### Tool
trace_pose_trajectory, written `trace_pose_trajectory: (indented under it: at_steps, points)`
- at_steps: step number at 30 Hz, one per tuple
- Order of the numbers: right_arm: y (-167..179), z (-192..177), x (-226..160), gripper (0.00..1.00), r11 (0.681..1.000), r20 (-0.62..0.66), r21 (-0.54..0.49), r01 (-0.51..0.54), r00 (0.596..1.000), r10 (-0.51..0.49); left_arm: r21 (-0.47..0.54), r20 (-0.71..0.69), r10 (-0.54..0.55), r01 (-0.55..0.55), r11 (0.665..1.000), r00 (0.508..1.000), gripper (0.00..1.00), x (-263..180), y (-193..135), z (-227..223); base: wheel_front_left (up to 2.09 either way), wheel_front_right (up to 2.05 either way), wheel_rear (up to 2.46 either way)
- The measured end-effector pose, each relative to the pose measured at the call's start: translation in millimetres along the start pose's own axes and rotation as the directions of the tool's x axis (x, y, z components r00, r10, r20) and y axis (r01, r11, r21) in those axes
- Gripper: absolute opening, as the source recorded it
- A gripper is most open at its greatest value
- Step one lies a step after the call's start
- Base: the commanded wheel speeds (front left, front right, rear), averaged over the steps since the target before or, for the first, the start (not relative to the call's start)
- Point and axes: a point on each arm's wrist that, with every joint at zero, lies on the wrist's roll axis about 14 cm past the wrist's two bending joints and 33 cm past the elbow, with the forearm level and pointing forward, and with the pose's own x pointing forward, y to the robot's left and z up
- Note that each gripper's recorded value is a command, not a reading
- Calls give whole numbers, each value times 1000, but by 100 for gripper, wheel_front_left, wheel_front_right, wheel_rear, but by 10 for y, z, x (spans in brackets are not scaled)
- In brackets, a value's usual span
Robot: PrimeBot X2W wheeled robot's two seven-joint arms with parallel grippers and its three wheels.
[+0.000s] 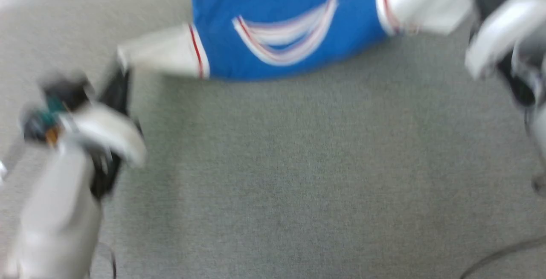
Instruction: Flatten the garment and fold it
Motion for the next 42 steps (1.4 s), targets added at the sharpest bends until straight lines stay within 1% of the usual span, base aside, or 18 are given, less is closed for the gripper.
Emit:
trace_pose_trajectory:
  at_steps: [3, 6, 8, 10, 12, 14, 18, 22, 26, 28, 31, 34, 37, 38, 40, 41, 42]
  points:
    - [6, -293, -382, 0, 998, -83, -52, -27, 996, 22, 4, -107, -10, 11, 1000, 994, 0, -426, -44, -288, 0, 0, 0]
    - [-82, -602, -818, 0, 1000, -162, 6, -3, 987, 4, -10, -163, -13, 12, 1000, 987, 0, -797, -78, -408, 0, 0, 0]
    - [-112, -742, -1084, 0, 1000, -201, 29, 7, 980, -1, -33, -193, -26, 20, 999, 981, 0, -1012, -134, -450, 0, 0, 0]
    - [-155, -864, -1336, 0, 1000, -241, 8, 12, 971, -10, -62, -217, -38, 25, 998, 975, 0, -1238, -179, -486, 0, 0, 0]
    - [-200, -980, -1576, 0, 1000, -281, -25, 15, 960, -21, -67, -241, -32, 16, 998, 970, 0, -1459, -162, -513, 0, 0, 0]
    - [-208, -1073, -1771, 0, 999, -301, -19, 27, 953, -31, -73, -265, -27, 7, 997, 964, 0, -1651, -160, -536, 0, 0, 0]
    - [-230, -1123, -2007, 0, 999, -304, -14, 49, 951, -50, -73, -292, -14, -8, 997, 956, 0, -1931, -172, -545, 0, 0, 0]
    - [-279, -1116, -2127, 0, 997, -298, -42, 62, 952, -72, -63, -322, 0, -21, 998, 947, 0, -2128, -173, -582, 0, 0, 0]
    - [-274, -1237, -2256, 0, 997, -349, -24, 74, 934, -77, -104, -363, -4, -37, 994, 932, 0, -2300, -237, -679, 0, 0, 0]
    - [-257, -1365, -2373, 0, 997, -414, -46, 57, 908, -71, -144, -405, -13, -49, 988, 914, 0, -2403, -274, -763, 0, 0, 0]
    - [-219, -1604, -2620, 0, 998, -527, -46, 44, 848, -62, -193, -474, -34, -66, 979, 880, 0, -2598, -321, -898, 0, 0, 0]
    - [-168, -1778, -2839, 0, 999, -615, -16, 48, 787, -48, -181, -489, -20, -80, 980, 872, 0, -2692, -255, -899, 0, 0, 0]
    - [-214, -1894, -3030, 0, 996, -694, 11, 88, 718, -55, -177, -508, -8, -95, 980, 861, 0, -2726, -232, -904, 0, 0, 0]
    - [-201, -1911, -3067, 0, 996, -710, 17, 89, 702, -51, -198, -512, -20, -96, 975, 859, 0, -2732, -271, -909, 0, 0, 0]
    - [-158, -1900, -3066, 0, 994, -718, 43, 99, 695, -38, -237, -533, -57, -84, 968, 844, 0, -2751, -395, -948, 0, 0, 0]
    - [-143, -1875, -3042, 11, 993, -714, 52, 102, 699, -35, -247, -545, -75, -75, 966, 835, 0, -2763, -449, -970, 0, 0, 0]
    - [-148, -1839, -3008, 94, 992, -707, 57, 109, 706, -37, -253, -557, -87, -69, 965, 826, 0, -2775, -486, -991, 0, 0, 0]
